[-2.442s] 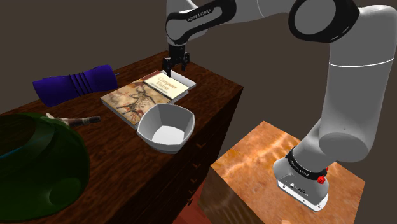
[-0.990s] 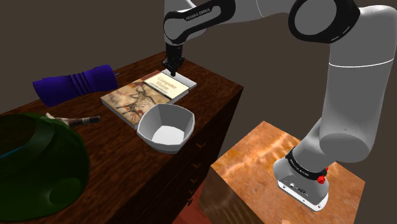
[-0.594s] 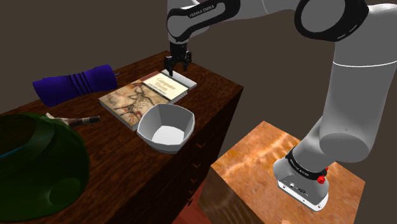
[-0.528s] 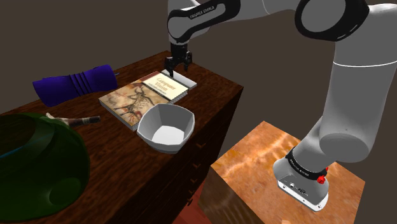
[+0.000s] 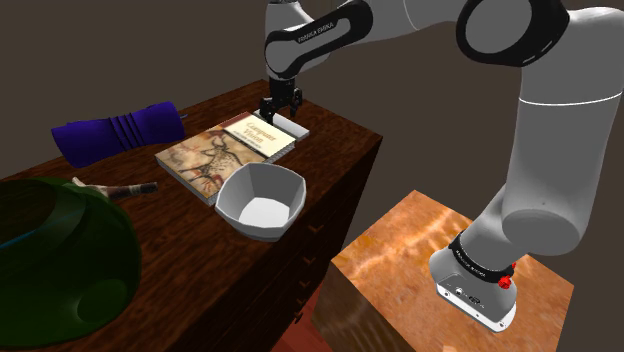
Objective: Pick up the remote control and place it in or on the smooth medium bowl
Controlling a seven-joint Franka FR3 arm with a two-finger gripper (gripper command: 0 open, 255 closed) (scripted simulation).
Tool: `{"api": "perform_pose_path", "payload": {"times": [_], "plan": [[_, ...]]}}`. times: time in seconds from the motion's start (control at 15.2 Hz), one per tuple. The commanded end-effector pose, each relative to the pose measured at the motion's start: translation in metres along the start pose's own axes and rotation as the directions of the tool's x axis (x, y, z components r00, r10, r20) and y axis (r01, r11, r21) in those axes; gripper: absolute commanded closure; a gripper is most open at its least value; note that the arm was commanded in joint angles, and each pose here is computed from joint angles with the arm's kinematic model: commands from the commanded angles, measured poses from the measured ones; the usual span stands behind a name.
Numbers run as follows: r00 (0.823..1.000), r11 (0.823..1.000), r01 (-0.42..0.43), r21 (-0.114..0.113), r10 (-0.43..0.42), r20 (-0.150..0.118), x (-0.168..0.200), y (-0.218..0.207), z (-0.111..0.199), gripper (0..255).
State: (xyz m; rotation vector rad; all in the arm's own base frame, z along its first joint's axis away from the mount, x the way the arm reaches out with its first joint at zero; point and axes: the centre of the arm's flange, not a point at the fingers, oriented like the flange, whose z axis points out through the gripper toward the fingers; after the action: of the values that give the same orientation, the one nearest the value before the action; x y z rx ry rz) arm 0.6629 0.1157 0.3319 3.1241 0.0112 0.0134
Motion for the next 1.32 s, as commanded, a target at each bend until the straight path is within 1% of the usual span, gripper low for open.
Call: {"api": "perform_pose_path", "payload": {"times": [0.0,0.26,0.33,0.92,1.25], "plan": [[1.000,1.000,0.005,0.001,-0.005,0.008,-0.002,-0.003,0.006,0],[1.000,1.000,0.005,0.001,-0.005,0.008,-0.002,-0.003,0.006,0],[1.000,1.000,0.005,0.001,-0.005,0.008,-0.001,-0.003,0.006,255],[1.000,1.000,0.005,0.001,-0.005,0.008,-0.002,-0.003,0.006,255],[1.000,1.000,0.005,0.001,-0.005,0.008,-0.002,-0.002,-0.020,255]]}}
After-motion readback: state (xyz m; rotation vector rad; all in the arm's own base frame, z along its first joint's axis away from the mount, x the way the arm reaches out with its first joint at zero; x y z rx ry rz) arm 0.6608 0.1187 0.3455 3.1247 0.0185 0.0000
